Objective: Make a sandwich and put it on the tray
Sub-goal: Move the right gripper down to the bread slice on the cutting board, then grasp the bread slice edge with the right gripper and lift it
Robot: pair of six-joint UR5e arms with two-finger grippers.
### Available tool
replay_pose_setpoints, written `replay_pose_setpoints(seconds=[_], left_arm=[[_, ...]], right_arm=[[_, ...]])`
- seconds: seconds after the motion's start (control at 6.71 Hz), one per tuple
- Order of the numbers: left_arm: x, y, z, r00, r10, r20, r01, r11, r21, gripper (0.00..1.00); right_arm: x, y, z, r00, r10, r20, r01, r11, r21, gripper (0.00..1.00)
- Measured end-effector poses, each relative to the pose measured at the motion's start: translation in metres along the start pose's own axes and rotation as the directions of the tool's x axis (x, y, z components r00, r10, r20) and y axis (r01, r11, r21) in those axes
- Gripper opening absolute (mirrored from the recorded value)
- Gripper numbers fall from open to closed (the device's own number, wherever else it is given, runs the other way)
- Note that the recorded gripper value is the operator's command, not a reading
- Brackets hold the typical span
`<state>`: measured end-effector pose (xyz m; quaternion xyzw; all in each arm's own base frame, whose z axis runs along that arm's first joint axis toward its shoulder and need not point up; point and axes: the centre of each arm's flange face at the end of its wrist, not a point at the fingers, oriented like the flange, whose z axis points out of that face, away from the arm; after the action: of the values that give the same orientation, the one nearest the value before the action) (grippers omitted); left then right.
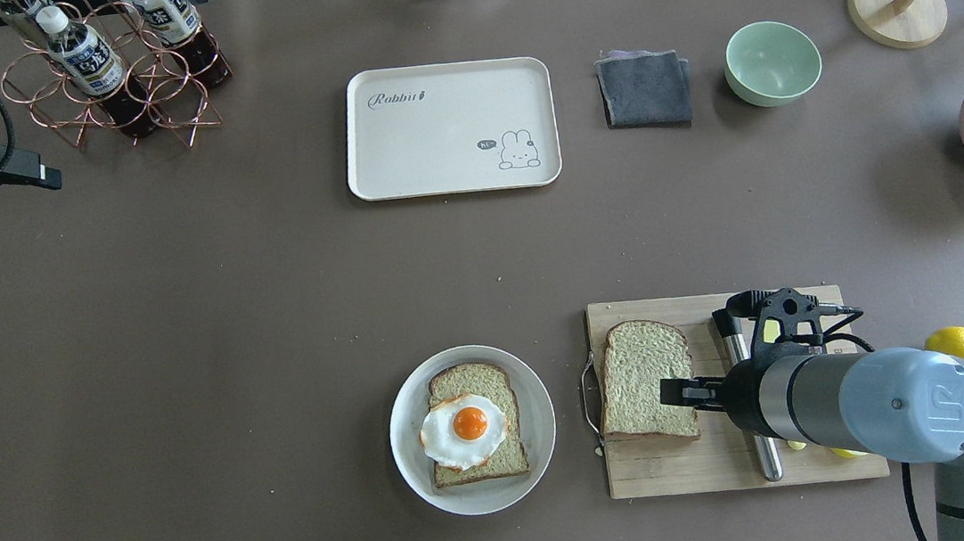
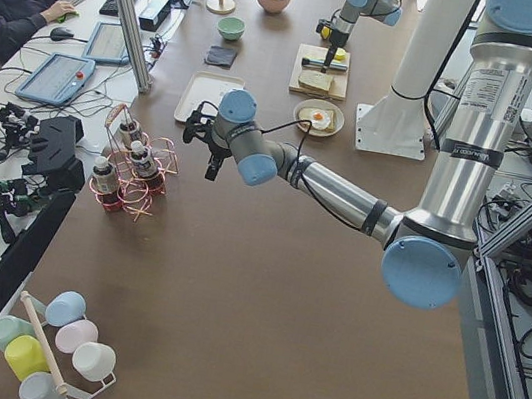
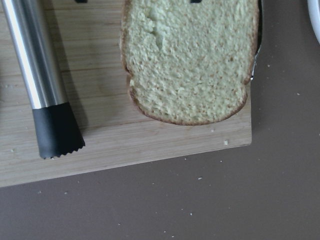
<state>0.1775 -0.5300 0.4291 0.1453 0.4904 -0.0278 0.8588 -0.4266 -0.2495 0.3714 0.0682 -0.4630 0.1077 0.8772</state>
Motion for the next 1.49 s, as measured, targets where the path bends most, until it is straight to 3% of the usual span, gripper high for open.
replay_pose_setpoints(seconds=[0.75,0.89,1.04,1.49], left_arm=[[0.003,0.001,-0.002,1.000,0.005,-0.004,-0.005,1.000,0.003,0.99],[0.003,0.001,-0.002,1.000,0.005,-0.005,-0.005,1.000,0.003,0.99],[0.003,0.001,-0.002,1.000,0.006,-0.005,-0.006,1.000,0.004,0.99],[0.004,0.000,-0.003,1.000,0.010,-0.006,-0.010,1.000,0.005,0.99]], right_arm=[[0.002,0.027,0.009,1.000,-0.016,-0.013,0.016,1.000,0.006,0.62],[0.003,0.028,0.010,1.000,-0.018,-0.016,0.018,1.000,0.007,0.55],[0.002,0.028,0.010,1.000,-0.018,-0.016,0.018,1.000,0.007,0.36],[-0.002,0.030,0.011,1.000,-0.019,-0.010,0.019,1.000,0.006,0.34]])
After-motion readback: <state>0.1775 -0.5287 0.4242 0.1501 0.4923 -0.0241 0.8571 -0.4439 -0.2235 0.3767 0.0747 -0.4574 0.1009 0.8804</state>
